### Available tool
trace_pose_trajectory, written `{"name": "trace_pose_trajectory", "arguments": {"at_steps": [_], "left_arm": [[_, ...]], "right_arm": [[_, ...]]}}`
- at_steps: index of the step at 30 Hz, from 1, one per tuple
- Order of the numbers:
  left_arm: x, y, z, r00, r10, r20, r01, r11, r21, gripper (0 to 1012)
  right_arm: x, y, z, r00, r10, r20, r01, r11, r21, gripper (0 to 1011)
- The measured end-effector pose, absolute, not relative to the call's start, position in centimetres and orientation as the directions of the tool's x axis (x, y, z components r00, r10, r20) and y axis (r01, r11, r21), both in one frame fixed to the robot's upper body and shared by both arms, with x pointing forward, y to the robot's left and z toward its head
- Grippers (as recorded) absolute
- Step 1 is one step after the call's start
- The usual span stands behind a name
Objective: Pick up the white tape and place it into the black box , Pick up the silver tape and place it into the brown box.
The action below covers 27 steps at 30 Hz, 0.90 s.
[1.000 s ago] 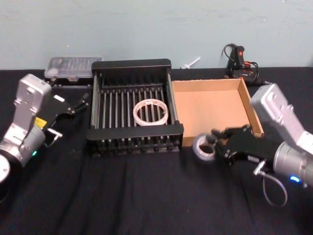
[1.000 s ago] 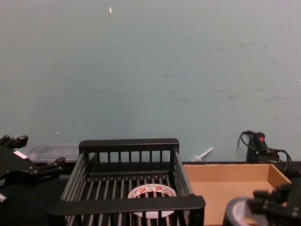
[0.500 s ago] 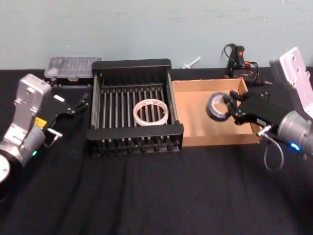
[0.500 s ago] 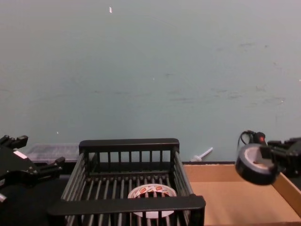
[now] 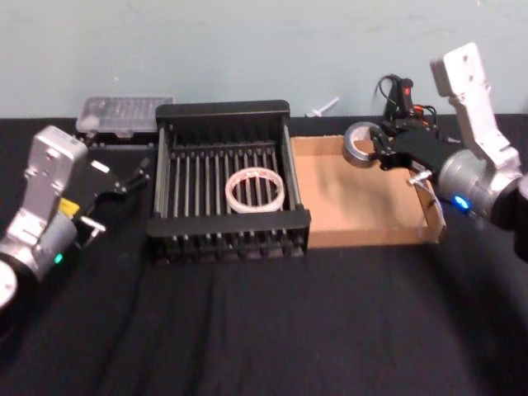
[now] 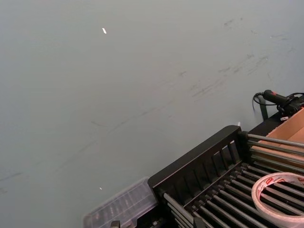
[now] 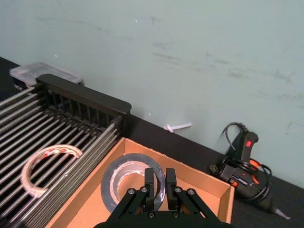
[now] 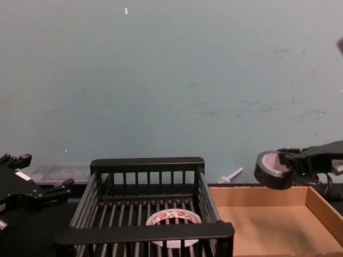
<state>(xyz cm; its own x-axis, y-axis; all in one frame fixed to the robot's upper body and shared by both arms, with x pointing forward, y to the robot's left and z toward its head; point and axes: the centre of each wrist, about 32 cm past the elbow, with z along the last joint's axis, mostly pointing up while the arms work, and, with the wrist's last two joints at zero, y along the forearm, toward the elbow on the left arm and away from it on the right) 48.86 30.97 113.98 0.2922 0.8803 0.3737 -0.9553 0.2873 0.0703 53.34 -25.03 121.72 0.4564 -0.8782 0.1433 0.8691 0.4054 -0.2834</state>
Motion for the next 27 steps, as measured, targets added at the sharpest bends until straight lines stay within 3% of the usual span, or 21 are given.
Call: {"name": "trace_pose_trajectory", "arguments": {"at_steps": [10,27], "left_arm": [[48.9,31.0,114.0,0.292,0.88,0.374,-0.955,0.287,0.07,1001],[48.9,31.0,114.0,0.292,0.88,0.374,-0.955,0.287,0.07,1001]], "right_arm": [[56.5,-23.4,119.9,0.424,-0.9,0.104,0.857,0.361,-0.366,147],[57.4,-22.6,118.6,0.411,-0.905,0.107,0.84,0.331,-0.43,148]]}}
